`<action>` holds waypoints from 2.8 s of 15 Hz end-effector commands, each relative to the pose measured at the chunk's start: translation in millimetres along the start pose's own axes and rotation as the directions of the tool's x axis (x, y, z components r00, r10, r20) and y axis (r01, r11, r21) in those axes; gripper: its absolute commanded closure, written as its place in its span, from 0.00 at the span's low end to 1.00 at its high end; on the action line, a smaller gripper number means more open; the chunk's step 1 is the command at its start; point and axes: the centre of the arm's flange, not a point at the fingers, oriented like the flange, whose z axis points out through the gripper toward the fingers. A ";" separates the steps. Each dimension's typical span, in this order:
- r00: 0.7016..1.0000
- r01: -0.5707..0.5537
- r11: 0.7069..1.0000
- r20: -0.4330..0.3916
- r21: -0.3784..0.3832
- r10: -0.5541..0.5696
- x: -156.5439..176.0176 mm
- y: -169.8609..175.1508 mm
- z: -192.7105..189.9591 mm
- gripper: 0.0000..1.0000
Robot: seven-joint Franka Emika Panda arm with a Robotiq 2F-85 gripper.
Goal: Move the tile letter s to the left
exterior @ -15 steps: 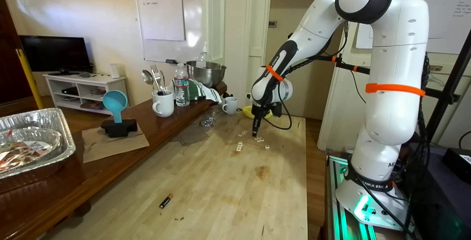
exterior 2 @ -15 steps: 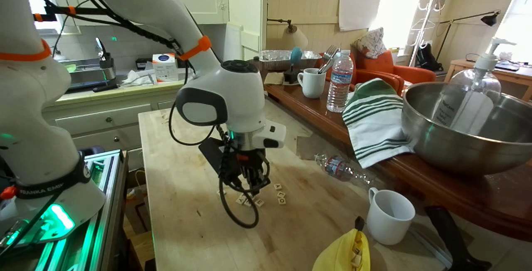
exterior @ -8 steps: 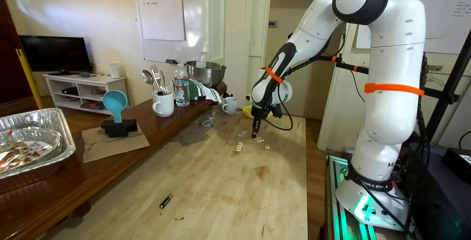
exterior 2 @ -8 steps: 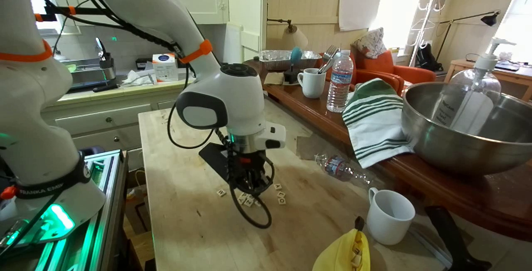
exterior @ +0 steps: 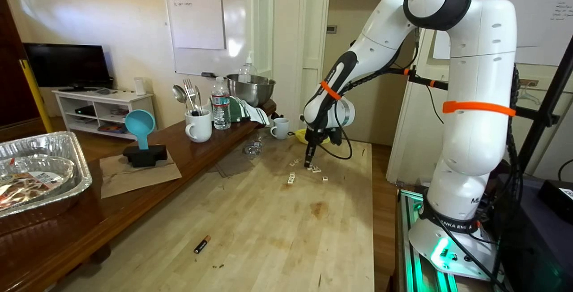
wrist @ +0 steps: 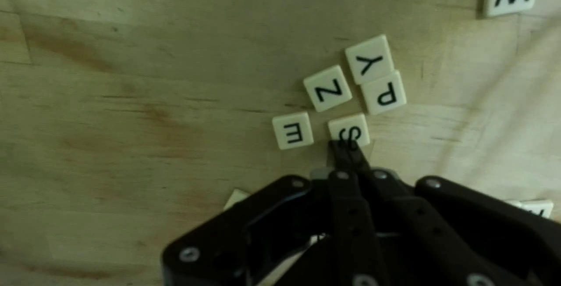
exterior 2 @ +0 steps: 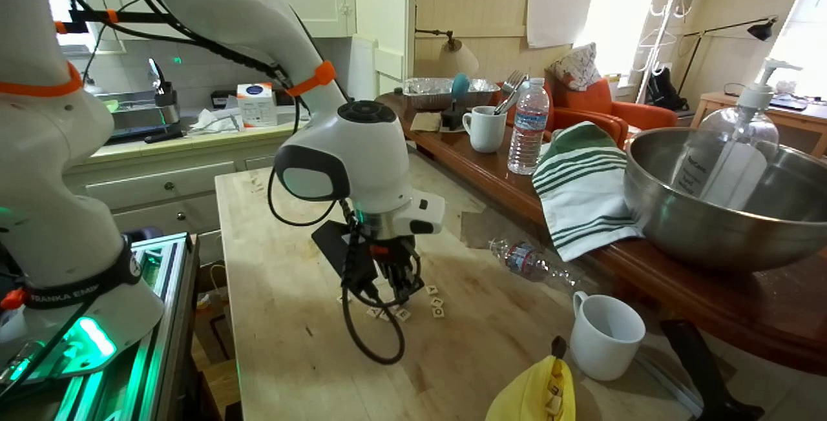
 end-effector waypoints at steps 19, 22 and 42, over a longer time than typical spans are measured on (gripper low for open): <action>0.810 -0.585 0.811 -0.026 0.013 0.585 9.1 -10.2 -16.4 1.00; 0.837 -0.543 0.839 -0.061 0.027 0.543 10.4 -11.0 -31.1 1.00; 0.997 0.073 0.997 0.004 0.028 -0.073 6.9 1.9 -11.9 1.00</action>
